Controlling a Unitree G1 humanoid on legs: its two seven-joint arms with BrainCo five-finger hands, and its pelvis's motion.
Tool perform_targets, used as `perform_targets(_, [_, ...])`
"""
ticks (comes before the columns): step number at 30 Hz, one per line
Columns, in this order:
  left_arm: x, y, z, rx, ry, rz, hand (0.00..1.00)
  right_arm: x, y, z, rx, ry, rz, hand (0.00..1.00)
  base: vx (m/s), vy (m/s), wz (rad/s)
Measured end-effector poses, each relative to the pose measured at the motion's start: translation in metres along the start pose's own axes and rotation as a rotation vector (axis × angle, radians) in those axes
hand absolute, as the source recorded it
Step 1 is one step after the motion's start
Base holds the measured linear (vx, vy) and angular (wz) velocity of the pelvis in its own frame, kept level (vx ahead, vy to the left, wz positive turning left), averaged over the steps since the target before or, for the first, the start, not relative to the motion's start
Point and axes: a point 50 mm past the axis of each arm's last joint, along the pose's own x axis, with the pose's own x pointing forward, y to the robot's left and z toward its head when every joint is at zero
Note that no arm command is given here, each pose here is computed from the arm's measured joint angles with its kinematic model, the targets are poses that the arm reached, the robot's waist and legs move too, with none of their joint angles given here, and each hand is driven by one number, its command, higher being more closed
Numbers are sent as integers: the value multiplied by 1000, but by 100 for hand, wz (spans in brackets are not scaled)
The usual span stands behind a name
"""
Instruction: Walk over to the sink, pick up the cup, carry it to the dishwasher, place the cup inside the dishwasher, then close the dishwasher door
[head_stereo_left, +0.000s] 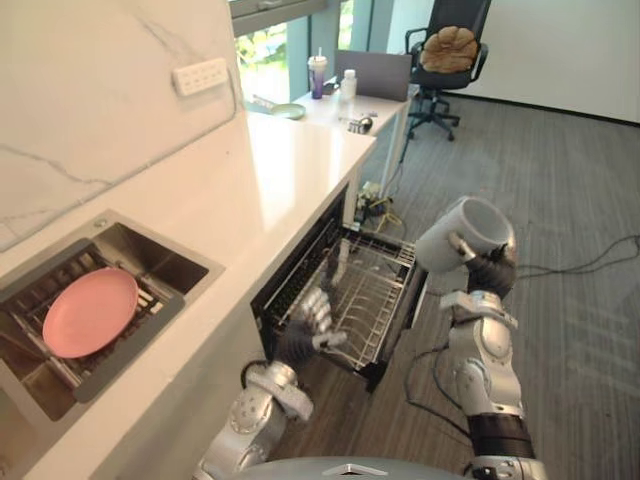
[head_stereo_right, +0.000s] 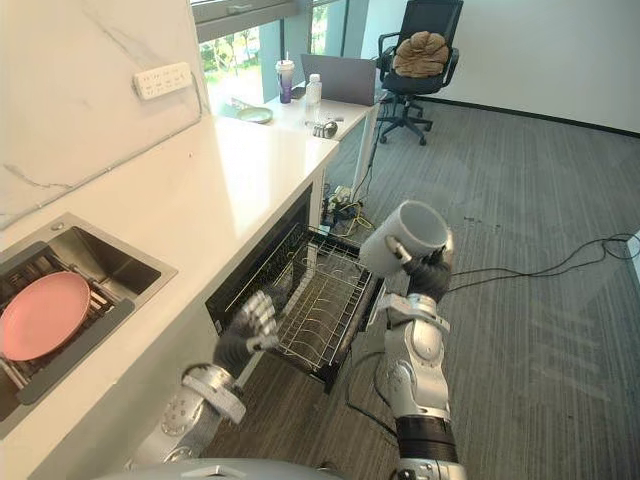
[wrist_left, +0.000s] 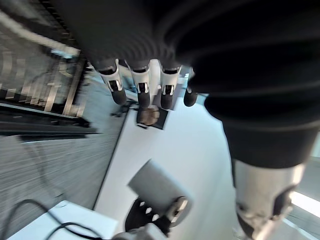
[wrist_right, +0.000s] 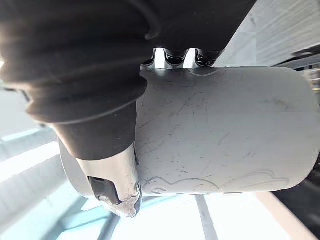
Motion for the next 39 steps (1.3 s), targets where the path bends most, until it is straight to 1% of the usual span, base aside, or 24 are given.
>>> perform_targets(2, [-13,10,-27,42,126,30,0,-11,-10,-28,-28,132,21,100,53,-8,31])
perform_targets(4, [-20,14,-30,173,148,40,0,-16,-16,-45,-25,223,30,100,54,-5,37])
perform_targets(5, [-23,18,-28,288,141,42,0,-20,-18,-57,-12,276,41,100,17,20,41])
perform_targets(6, [-25,25,-26,380,140,77,0,-23,-16,-64,-9,309,63,100,34,27,38])
perform_targets(7, [-27,31,-26,418,145,109,0,-25,-14,-68,-9,321,79,100,53,40,25])
perform_targets(9, [-37,59,-27,522,189,267,0,-30,-3,-78,-49,362,151,100,71,28,13])
perform_targets(10, [-40,67,-30,540,214,305,0,-30,-1,-81,-62,371,161,100,57,18,23])
perform_targets(12, [-57,95,-41,595,346,415,0,-28,1,-91,-128,409,176,100,40,23,32])
perform_targets(16, [-86,117,-68,634,578,519,0,-18,3,-103,-222,450,170,100,37,34,13])
perform_targets(18, [-87,128,-63,719,614,544,0,-8,3,-104,-251,452,148,100,60,38,20])
perform_targets(19, [-89,136,-63,819,674,541,0,2,8,-103,-274,449,146,100,9,46,3])
perform_targets(20, [-96,145,-66,866,749,552,0,12,18,-102,-298,442,161,100,-2,43,0])
perform_targets(22, [-110,154,-73,851,850,590,0,22,26,-97,-297,425,158,100,6,29,1])
perform_targets(23, [-122,158,-78,825,916,602,0,29,25,-94,-295,426,123,100,20,23,10])
perform_targets(25, [-125,158,-81,807,964,580,0,33,18,-93,-315,436,99,100,16,32,17])
perform_targets(26, [-128,159,-83,835,1018,564,0,41,18,-89,-354,432,102,100,5,39,12])
perform_targets(29, [-129,163,-83,847,1063,571,0,64,31,-72,-410,375,139,100,-51,49,1])
perform_targets(30, [-125,168,-77,839,1065,602,0,80,39,-53,-441,310,166,100,-74,32,9])
perform_targets(31, [-123,170,-74,832,1061,618,0,87,42,-45,-459,286,176,100,-53,13,15])
perform_targets(33, [-120,178,-68,804,1075,670,0,107,38,-20,-516,233,174,100,-38,-5,18])
perform_targets(35, [-123,179,-70,790,1093,680,0,116,35,-5,-539,196,160,100,-11,-1,26])
perform_targets(36, [-127,178,-74,766,1111,685,0,118,34,-1,-547,191,153,100,1,5,22])
perform_targets(39, [-136,177,-79,751,1142,709,0,123,33,7,-556,179,146,100,3,0,7])
